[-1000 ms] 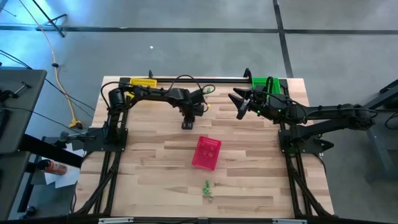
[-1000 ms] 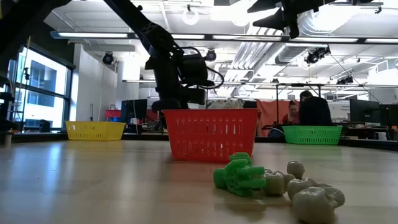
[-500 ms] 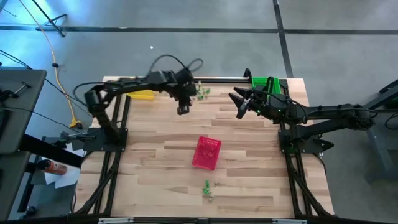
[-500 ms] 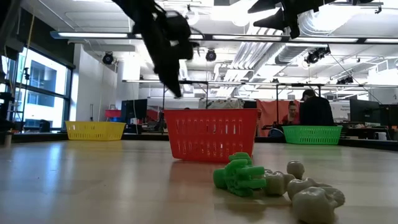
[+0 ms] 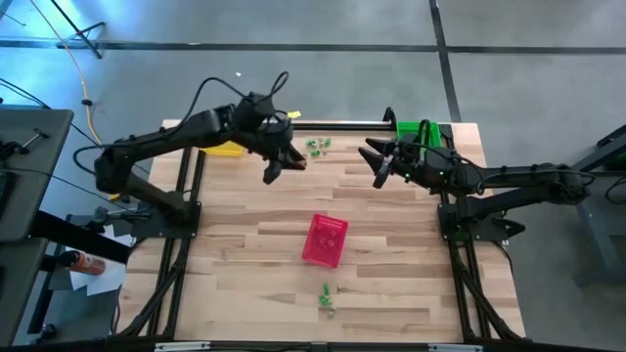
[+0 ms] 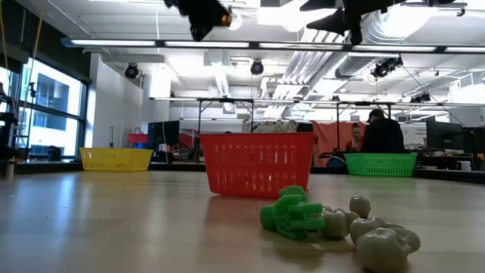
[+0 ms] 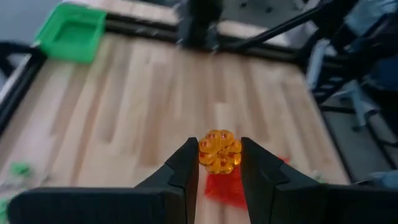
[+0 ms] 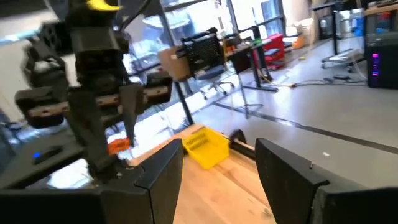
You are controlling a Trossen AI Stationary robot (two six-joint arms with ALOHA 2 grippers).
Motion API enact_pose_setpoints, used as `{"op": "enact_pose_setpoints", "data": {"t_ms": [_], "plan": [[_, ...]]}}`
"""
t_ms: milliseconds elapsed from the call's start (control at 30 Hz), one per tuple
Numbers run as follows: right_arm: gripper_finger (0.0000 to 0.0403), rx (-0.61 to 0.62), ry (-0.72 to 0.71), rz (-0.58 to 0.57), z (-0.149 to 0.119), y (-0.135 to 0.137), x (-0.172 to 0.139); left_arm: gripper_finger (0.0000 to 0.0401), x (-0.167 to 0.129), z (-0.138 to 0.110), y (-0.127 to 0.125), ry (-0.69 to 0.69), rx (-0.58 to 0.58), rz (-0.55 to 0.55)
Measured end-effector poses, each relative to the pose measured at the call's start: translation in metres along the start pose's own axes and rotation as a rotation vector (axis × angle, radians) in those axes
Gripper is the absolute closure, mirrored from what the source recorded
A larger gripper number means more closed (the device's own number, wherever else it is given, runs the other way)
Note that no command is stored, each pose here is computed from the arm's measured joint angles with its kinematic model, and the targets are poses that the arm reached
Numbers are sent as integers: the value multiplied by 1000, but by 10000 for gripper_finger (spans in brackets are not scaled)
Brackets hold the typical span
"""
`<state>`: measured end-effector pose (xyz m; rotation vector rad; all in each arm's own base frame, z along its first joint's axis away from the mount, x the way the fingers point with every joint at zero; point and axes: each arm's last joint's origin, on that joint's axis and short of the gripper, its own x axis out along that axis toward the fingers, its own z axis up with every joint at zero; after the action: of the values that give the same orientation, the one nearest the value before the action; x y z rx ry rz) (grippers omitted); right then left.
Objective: Sort Halloween decoration
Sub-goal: Put the orange pumpkin toy into the red bin
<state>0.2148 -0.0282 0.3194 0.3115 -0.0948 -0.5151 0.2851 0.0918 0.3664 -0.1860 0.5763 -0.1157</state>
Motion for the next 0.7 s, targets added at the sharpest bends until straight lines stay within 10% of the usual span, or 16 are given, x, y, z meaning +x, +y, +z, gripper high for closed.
{"op": "enact_pose_setpoints", "data": {"t_ms": [700], "plan": [[205,-53,-101,123,40,-13,-56,325,121,-26,-107,138,-107,-21]]}}
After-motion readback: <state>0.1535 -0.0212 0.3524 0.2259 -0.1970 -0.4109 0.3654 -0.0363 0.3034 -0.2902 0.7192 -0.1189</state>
